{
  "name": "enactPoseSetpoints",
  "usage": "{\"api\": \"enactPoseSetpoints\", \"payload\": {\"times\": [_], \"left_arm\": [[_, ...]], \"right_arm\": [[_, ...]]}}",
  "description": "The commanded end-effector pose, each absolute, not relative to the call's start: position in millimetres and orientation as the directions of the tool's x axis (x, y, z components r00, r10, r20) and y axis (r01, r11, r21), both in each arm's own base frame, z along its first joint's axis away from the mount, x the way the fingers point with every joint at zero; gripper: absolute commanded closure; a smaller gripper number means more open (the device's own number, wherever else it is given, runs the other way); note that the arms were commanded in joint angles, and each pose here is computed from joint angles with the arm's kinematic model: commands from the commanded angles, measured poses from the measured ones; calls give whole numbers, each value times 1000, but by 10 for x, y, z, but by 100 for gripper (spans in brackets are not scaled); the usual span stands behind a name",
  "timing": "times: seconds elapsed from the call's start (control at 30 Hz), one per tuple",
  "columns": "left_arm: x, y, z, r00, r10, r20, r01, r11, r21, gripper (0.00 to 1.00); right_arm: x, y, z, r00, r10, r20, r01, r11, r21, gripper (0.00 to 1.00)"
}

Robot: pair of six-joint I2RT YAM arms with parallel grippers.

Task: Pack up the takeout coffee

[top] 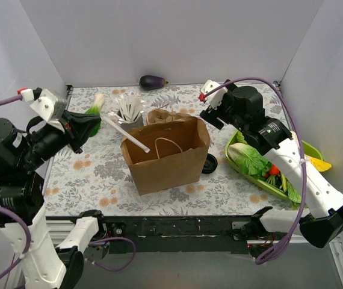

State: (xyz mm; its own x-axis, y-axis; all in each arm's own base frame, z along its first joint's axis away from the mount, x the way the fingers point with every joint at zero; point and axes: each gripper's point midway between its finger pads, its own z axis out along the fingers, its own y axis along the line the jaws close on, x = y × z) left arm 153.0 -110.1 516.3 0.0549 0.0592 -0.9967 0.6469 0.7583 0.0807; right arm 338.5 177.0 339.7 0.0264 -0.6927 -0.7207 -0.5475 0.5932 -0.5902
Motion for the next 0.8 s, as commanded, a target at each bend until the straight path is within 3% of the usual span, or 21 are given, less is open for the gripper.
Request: {"api": "enactPoseSetpoints", "payload": {"times": [0.0, 0.4, 0.43, 0.47, 0.57, 0.63, 0.77], "left_arm": [[1736, -1146, 5033, -16, 28, -999, 681, 732, 10, 100], [2185, -1309, 4465, -262, -54, -964, 755, 610, -239, 100], [2225, -1312, 4403, -281, -55, -958, 753, 606, -256, 93], [2267, -1304, 4379, -286, -54, -957, 751, 607, -259, 68], [2350, -1307, 4381, -275, -52, -960, 760, 599, -250, 61], [2369, -1343, 4449, -260, -61, -964, 784, 569, -248, 51], [2417, -1374, 4641, -267, -120, -956, 783, 551, -287, 43]], "right_arm": [[3307, 1704, 3532, 54, -668, -742, -518, 617, -592, 7], [3188, 1719, 3511, 80, -640, -764, -541, 616, -572, 7], [3178, 1717, 3508, 77, -637, -767, -545, 617, -568, 7], [3167, 1733, 3513, 80, -633, -770, -552, 615, -563, 7], [3153, 1747, 3539, 67, -626, -777, -563, 619, -547, 7], [3149, 1743, 3602, 66, -620, -782, -562, 625, -542, 7], [3126, 1745, 3680, 67, -615, -785, -566, 625, -538, 5]]}}
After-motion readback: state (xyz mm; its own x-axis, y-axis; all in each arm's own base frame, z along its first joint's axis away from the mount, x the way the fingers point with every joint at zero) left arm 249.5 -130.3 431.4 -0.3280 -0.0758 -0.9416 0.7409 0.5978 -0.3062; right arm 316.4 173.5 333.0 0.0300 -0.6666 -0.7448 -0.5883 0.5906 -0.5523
